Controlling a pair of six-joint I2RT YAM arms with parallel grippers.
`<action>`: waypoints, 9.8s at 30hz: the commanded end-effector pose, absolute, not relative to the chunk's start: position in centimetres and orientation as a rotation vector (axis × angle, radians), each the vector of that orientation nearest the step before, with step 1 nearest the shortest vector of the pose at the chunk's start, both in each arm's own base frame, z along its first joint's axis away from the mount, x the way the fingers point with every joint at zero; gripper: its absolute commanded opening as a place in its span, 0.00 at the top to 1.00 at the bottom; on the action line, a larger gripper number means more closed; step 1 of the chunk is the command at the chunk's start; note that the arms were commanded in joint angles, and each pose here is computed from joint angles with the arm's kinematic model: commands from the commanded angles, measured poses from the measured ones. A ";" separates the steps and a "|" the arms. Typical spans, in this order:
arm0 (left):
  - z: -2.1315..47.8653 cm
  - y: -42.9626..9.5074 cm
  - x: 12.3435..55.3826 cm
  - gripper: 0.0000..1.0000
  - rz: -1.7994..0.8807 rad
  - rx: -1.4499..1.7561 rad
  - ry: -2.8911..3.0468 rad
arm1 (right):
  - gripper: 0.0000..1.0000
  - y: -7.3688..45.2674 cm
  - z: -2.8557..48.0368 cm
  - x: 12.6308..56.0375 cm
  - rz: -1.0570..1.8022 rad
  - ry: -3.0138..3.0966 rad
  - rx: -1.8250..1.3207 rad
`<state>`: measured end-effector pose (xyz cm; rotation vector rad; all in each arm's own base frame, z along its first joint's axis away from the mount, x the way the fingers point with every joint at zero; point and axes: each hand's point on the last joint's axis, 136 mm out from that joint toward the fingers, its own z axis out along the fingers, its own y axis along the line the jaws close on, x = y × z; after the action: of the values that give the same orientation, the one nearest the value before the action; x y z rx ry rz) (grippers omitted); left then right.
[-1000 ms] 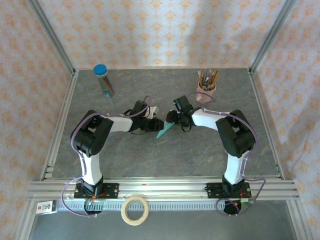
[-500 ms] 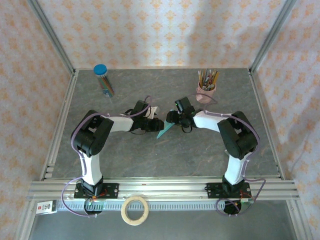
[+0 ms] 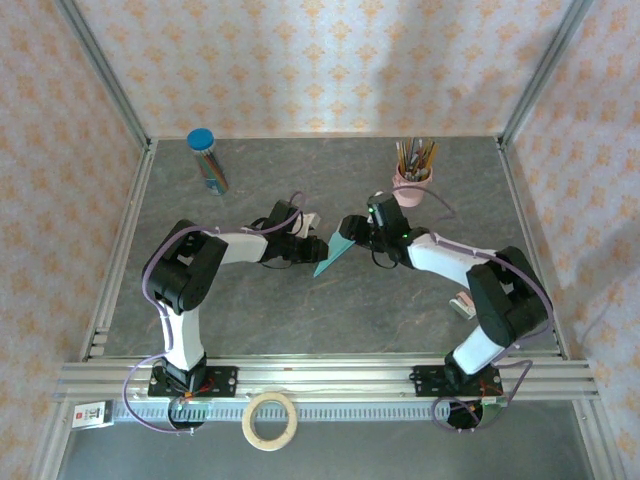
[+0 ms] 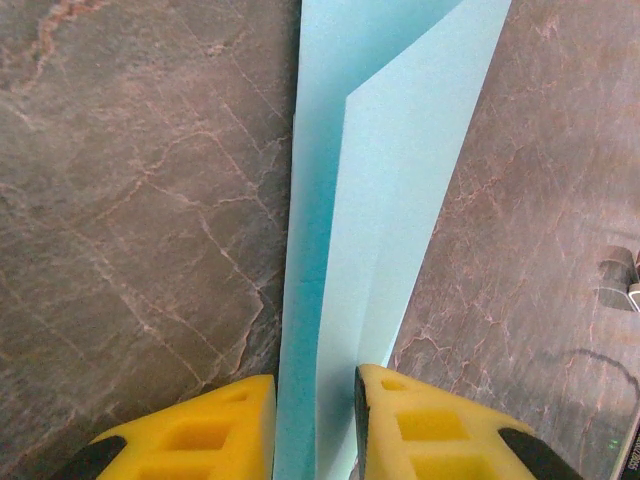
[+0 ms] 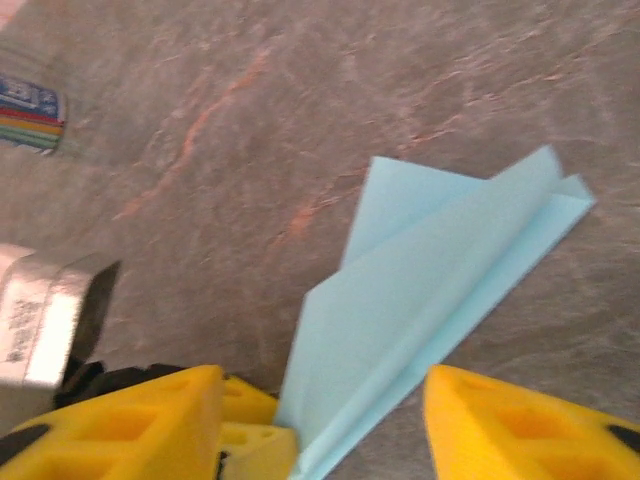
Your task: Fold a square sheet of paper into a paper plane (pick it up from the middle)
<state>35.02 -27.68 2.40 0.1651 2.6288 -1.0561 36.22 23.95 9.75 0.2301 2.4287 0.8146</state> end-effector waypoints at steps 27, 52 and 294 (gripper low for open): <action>-4.8 -25.5 31.8 0.74 -0.811 0.202 2.861 | 0.76 26.7 5.1 37.8 0.852 2.530 0.188; -6.0 -25.1 31.1 0.81 -0.756 0.240 2.903 | 0.76 26.6 3.3 37.8 0.831 2.577 0.178; -0.2 -27.1 38.7 1.00 -0.668 -0.144 2.724 | 0.89 26.3 5.0 40.1 0.920 2.519 0.075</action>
<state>39.27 -28.69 2.10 -0.1006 2.6583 -0.7861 40.82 25.57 4.38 0.1019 2.5373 0.8635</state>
